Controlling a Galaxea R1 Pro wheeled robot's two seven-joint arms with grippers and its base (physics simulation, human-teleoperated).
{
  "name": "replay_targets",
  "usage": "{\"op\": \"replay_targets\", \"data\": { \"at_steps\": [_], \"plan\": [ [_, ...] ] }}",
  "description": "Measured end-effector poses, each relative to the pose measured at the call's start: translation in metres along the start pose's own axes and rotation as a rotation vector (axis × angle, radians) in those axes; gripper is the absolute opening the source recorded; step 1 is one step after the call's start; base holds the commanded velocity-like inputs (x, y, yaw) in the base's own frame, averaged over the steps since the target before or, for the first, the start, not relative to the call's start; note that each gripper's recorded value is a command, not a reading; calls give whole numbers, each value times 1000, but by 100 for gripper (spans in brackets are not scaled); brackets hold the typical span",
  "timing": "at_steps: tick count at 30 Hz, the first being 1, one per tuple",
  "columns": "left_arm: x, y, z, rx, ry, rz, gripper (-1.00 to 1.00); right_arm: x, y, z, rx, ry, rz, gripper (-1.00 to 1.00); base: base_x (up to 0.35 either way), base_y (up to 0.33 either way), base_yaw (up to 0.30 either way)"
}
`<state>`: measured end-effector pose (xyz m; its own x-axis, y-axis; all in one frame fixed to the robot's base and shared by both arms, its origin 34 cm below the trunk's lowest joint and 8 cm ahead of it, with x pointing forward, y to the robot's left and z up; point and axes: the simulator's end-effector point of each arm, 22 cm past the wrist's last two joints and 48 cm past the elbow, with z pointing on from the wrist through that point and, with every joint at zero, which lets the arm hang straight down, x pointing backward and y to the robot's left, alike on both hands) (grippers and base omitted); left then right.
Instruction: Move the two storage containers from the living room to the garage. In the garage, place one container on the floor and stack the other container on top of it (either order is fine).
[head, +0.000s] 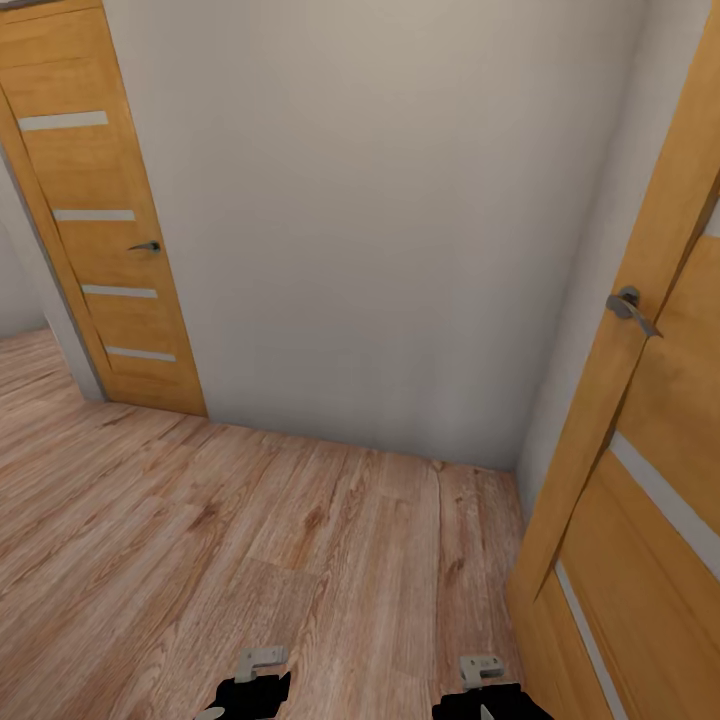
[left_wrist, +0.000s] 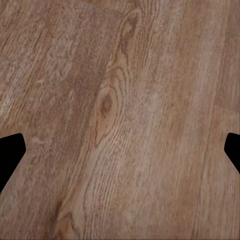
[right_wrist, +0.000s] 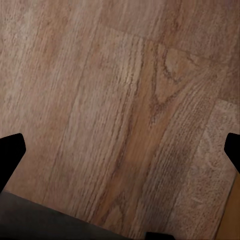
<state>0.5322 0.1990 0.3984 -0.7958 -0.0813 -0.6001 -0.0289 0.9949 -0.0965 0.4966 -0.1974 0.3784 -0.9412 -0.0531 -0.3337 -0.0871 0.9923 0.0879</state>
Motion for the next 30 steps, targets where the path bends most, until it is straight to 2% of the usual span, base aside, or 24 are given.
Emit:
{"op": "replay_targets", "data": {
  "at_steps": [24,30],
  "plan": [
    [0,0,0,1,0,1,100,0,0,0,0,0,0,100,214,-10,0],
    [0,0,0,0,0,0,100,0,0,0,0,0,0,100,101,-42,0]
  ]
}}
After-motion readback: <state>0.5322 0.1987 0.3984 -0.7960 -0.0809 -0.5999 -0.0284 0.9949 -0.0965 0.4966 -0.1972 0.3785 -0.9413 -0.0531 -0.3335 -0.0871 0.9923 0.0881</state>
